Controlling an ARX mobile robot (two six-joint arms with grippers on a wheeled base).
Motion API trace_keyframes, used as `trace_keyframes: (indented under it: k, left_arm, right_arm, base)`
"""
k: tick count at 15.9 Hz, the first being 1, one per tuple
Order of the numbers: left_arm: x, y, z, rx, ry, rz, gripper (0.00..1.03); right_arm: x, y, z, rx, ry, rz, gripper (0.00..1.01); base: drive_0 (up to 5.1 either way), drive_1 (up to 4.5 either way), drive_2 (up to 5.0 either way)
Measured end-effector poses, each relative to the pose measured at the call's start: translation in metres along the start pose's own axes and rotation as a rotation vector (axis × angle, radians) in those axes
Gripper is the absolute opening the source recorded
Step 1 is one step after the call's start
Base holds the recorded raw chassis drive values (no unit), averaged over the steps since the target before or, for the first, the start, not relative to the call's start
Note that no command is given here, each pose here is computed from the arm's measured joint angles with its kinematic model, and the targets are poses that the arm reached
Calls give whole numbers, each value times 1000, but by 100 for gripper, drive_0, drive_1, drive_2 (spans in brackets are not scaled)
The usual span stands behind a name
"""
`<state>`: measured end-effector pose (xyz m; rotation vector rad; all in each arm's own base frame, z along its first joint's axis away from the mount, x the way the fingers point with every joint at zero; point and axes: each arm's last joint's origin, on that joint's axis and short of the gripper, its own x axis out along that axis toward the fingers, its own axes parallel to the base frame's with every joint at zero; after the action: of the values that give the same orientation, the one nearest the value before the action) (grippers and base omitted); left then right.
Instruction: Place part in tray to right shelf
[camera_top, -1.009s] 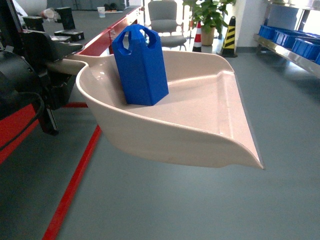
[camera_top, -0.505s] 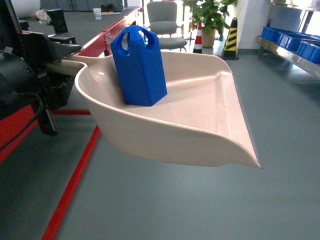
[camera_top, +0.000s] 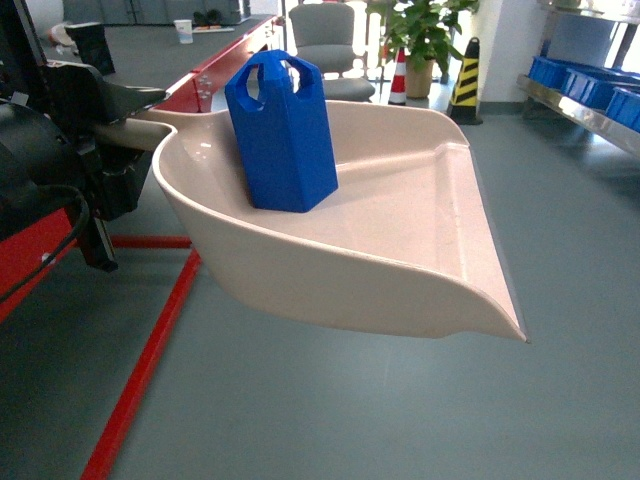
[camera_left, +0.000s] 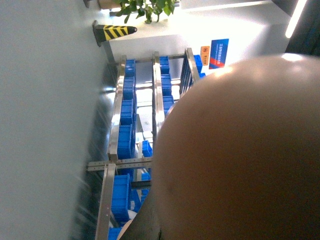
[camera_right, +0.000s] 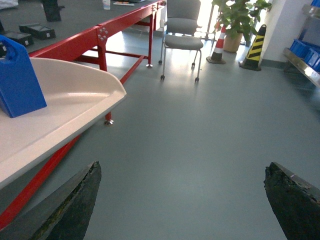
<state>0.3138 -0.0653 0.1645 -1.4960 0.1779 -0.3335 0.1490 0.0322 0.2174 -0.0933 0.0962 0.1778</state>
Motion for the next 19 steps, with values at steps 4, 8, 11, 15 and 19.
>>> trace_keyframes:
  k: [4,8,11,15,19]
  left_arm:
    - [0,0,0,0,-3,0,14]
    - [0,0,0,0,0,-4,14]
    - [0,0,0,0,-1,0,14]
    - [0,0,0,-1,1,1,14]
    - [0,0,0,0,-1,-1,14]
  right_arm:
    - [0,0,0,0,2,0,98]
    - [0,0,0,0,-2,0,98]
    - [0,0,0,0,-1,0,98]
    - [0,0,0,0,1,0,98]
    - [0,0,0,0,3,0,98]
  base:
    - [-1,429,-432]
    - [9,437,-418]
    - [12,439,-416]
    - [12,439,-416]
    - [12,439,-416]
